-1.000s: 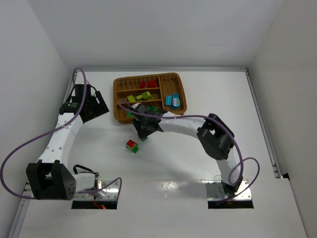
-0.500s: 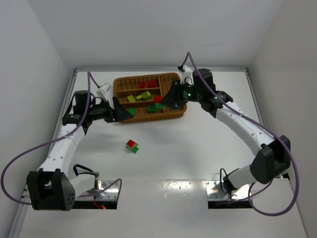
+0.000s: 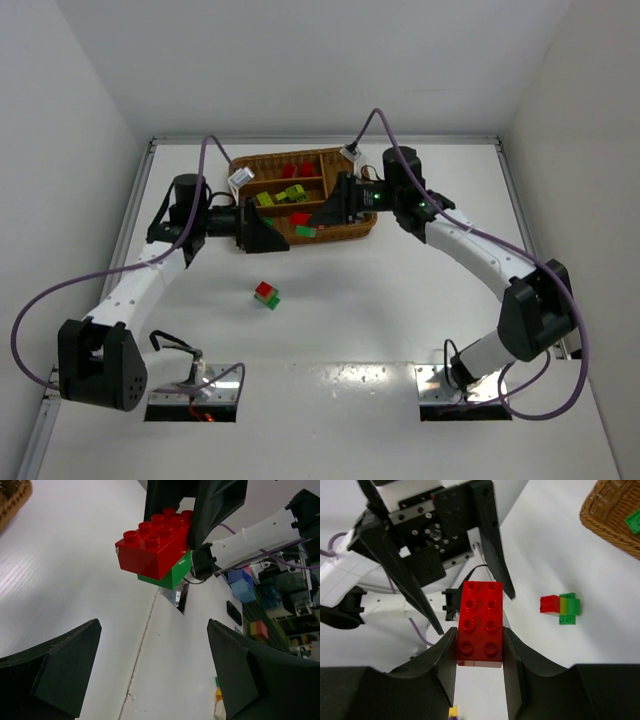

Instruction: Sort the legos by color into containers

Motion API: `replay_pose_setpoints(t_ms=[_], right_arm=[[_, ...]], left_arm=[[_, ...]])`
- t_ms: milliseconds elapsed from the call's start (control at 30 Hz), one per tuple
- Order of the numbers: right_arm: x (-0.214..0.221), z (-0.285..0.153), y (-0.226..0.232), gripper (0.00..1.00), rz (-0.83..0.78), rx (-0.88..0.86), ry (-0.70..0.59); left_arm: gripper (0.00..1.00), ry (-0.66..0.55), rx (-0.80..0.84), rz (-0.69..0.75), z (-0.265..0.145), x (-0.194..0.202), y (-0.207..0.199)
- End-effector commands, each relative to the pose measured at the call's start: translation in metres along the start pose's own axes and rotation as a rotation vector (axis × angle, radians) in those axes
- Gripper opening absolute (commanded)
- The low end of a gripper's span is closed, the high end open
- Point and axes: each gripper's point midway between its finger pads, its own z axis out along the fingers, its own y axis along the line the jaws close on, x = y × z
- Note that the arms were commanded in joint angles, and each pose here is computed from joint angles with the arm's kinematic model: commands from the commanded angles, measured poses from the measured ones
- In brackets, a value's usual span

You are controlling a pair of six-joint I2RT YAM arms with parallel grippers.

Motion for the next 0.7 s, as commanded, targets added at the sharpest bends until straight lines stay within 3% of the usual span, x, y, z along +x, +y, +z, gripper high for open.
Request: replay_pose_setpoints(t_ms=[0,400,667], right_arm=[[-0.010,0.003,0.028,0.20,-0.053,-0.111,-0.012],[-0.009,0.033,0.042,0.20,-0.074,-0.216,0.007],[-0.013,0.039,0.044,0.20,-0.081,-0.229,-0.006]], left_arm=[[0.94,0.034,0.112,0.096,0.007,-0.007,-0.020],[0.84,0.052,0.161,0.091,0.010,-0.023,-0.029],[0.64,0.066,0.185,0.081,0.011,-0.023,-0.030]])
